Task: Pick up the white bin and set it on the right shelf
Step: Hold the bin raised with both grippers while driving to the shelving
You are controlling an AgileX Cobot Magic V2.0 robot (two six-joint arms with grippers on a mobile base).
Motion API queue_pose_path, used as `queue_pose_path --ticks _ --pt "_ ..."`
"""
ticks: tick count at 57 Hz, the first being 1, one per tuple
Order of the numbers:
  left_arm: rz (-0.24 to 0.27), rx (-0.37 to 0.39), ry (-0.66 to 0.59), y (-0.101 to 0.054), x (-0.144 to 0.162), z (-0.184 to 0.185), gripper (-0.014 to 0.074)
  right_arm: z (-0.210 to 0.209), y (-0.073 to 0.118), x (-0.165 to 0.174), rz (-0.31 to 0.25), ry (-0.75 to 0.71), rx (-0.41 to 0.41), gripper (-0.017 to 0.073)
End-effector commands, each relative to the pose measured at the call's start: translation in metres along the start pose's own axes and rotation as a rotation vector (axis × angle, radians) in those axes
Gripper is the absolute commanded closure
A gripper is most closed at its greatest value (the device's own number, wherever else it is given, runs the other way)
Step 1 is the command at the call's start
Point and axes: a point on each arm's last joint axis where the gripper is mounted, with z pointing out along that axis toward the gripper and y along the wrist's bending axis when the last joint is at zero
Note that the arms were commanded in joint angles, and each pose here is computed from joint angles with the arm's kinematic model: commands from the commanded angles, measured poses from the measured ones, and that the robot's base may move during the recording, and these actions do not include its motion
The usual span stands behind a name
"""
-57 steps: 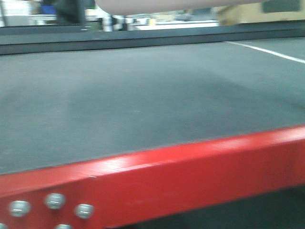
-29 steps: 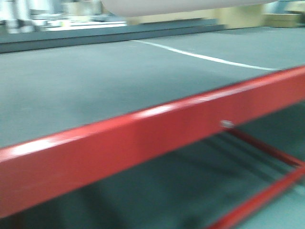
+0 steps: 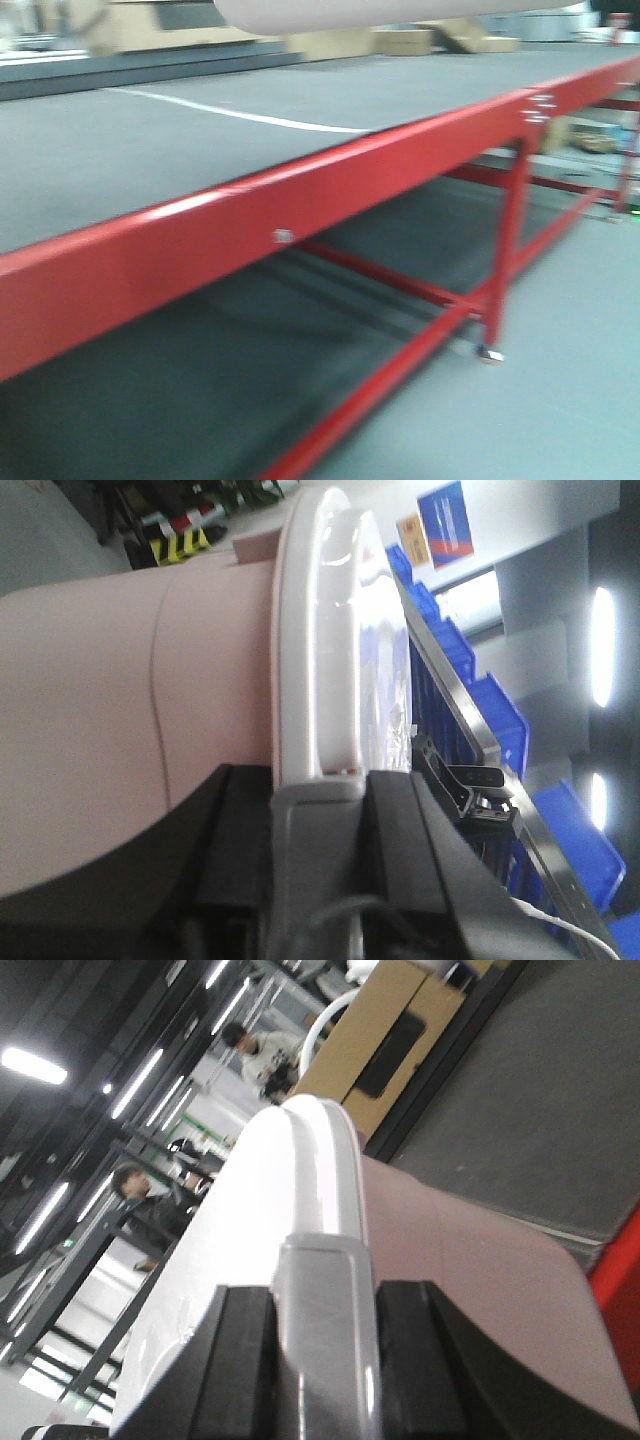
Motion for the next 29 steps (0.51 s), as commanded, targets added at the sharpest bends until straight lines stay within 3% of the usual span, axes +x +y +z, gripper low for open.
queue_pose_path --ticks 1,29 --pt "0.071 0.255 0.162 -0.0579 0.0215 -0.0018 0.072 -0.0078 0.0387 0.0021 -0.002 0.03 -0.174 0.0498" --pt "0.071 0.255 0.162 -0.0579 0.0215 -0.0018 0.072 -0.0079 0.0387 0.0022 -0.002 0.031 -0.175 0.0498"
